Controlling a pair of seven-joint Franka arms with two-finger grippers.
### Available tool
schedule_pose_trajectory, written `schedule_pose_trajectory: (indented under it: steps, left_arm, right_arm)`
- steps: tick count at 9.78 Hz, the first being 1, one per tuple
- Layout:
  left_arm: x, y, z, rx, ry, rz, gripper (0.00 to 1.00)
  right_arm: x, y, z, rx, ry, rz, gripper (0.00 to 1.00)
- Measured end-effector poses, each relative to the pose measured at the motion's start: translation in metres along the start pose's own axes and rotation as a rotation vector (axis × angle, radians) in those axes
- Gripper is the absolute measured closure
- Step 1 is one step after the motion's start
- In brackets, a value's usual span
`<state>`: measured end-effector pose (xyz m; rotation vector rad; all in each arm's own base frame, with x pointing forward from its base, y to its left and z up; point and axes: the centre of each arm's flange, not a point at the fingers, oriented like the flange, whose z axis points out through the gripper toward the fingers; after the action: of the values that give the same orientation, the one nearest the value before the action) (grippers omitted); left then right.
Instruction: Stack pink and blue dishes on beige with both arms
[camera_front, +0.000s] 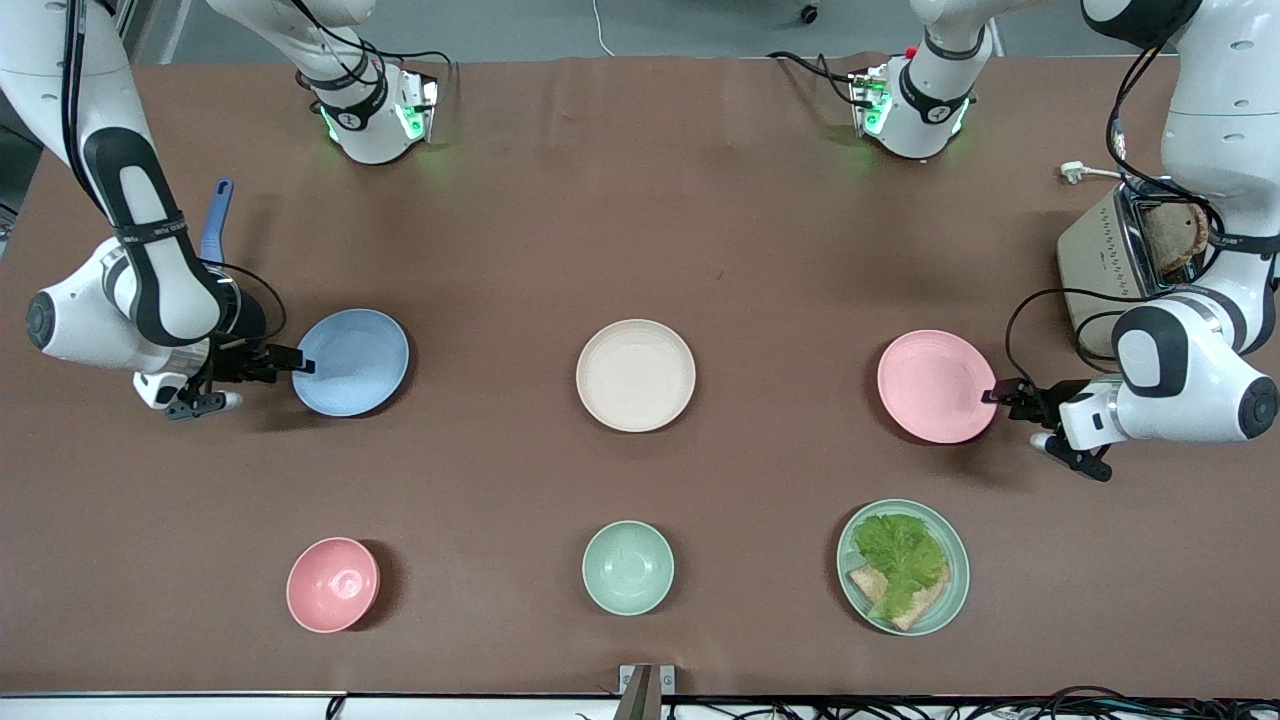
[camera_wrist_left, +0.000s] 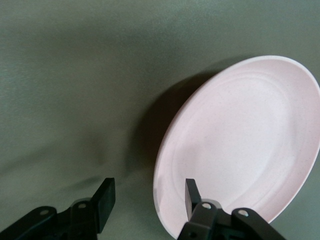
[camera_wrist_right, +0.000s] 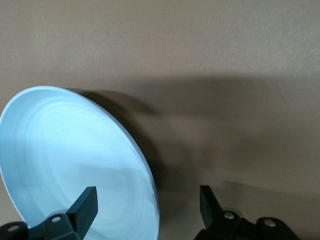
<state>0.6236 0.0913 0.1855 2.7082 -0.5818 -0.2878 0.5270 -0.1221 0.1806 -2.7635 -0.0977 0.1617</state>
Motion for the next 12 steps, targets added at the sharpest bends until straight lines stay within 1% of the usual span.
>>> schedule_pose_trajectory:
  steps: [1, 3, 4, 5, 6, 8, 9, 10, 11, 12]
  left_arm:
    - [0.001, 0.001, 0.001, -0.001, -0.001, 0.002, 0.54]
    - [0.001, 0.002, 0.001, -0.002, -0.001, 0.005, 0.69]
    - [0.002, 0.003, 0.001, -0.002, -0.001, 0.007, 0.85]
    - [0.003, 0.004, 0.001, -0.002, 0.000, 0.010, 0.96]
    - [0.005, 0.005, 0.000, 0.000, 0.002, 0.012, 0.96]
    - [0.015, 0.011, -0.016, 0.007, 0.022, 0.031, 0.96]
    - [0.026, 0.027, -0.035, 0.001, 0.030, 0.039, 0.96]
    - [0.038, 0.057, -0.058, -0.006, 0.034, 0.017, 0.96]
    - [0.053, 0.099, -0.075, -0.004, 0.035, -0.016, 0.96]
    - [0.068, 0.149, -0.081, 0.005, 0.028, -0.049, 0.96]
  right_arm:
    - [-0.002, 0.001, 0.004, 0.010, -0.003, 0.007, 0.15]
    - [-0.003, 0.000, 0.007, 0.018, -0.010, 0.010, 0.46]
    - [-0.003, 0.000, 0.007, 0.019, -0.010, 0.007, 0.62]
    - [-0.003, 0.001, 0.007, 0.019, -0.010, -0.001, 0.79]
    - [-0.004, 0.001, 0.006, 0.020, -0.008, -0.006, 0.93]
    - [-0.001, 0.005, -0.001, 0.025, 0.004, -0.002, 0.95]
    - [0.005, 0.005, -0.013, 0.040, 0.004, -0.004, 0.95]
    - [0.015, 0.008, -0.037, 0.065, 0.002, 0.003, 0.95]
    - [0.025, 0.012, -0.071, 0.085, 0.008, 0.020, 0.95]
    - [0.034, 0.013, -0.106, 0.097, 0.009, 0.045, 0.95]
